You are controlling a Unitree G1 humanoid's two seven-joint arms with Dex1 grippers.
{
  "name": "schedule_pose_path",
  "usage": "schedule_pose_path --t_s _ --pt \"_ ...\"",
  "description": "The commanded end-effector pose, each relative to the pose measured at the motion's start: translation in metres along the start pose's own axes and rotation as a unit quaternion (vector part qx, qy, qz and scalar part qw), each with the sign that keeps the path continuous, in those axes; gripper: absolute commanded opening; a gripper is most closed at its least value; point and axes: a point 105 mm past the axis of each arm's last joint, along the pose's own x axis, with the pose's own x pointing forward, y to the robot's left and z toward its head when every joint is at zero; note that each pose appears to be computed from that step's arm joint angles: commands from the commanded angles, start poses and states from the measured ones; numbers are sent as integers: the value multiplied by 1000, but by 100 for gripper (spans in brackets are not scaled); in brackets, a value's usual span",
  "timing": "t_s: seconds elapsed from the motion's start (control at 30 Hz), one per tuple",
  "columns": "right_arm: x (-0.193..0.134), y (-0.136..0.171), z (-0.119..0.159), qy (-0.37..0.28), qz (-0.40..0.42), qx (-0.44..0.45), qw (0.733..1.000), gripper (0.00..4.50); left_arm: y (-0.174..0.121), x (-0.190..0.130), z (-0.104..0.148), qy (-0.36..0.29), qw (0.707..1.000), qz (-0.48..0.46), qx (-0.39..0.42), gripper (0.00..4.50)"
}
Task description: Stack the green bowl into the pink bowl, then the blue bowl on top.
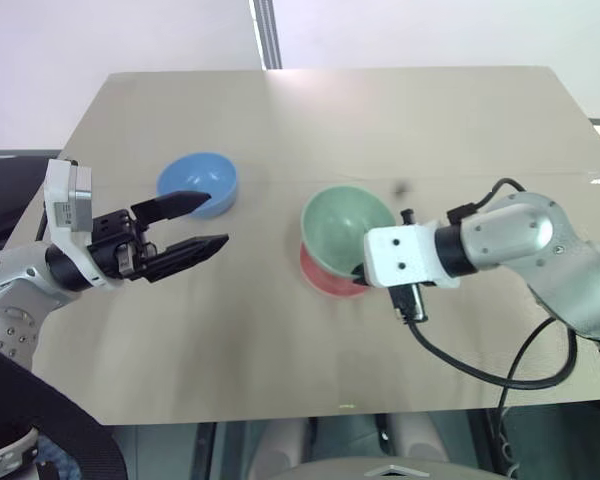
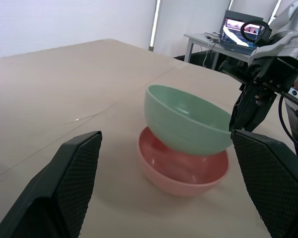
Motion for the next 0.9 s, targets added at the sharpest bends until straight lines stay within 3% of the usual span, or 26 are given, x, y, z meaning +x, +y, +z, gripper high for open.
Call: schedule_pose_path --t_s 0.03,0.13,0.37,0.53,0.7,0.9 --pt "-2 -5 10 -9 -16 -27 999 141 -3 -2 9 -10 1000 -1 22 442" --pt "-1 -5 9 -11 -16 -24 1000 289 -3 -1 10 -13 1000 0 21 442" --pt "-28 -22 13 -51 -40 26 998 289 -4 0 10 -13 1000 -1 22 442" --pt "-62 -32 13 -125 -84 78 986 289 -3 -1 10 -11 1000 1 25 442" --pt "-103 -31 12 -231 -117 141 956 289 1 -2 7 2 999 21 35 442" --pt "-133 -17 -22 -274 -158 230 920 289 17 -3 -5 38 995 70 52 442"
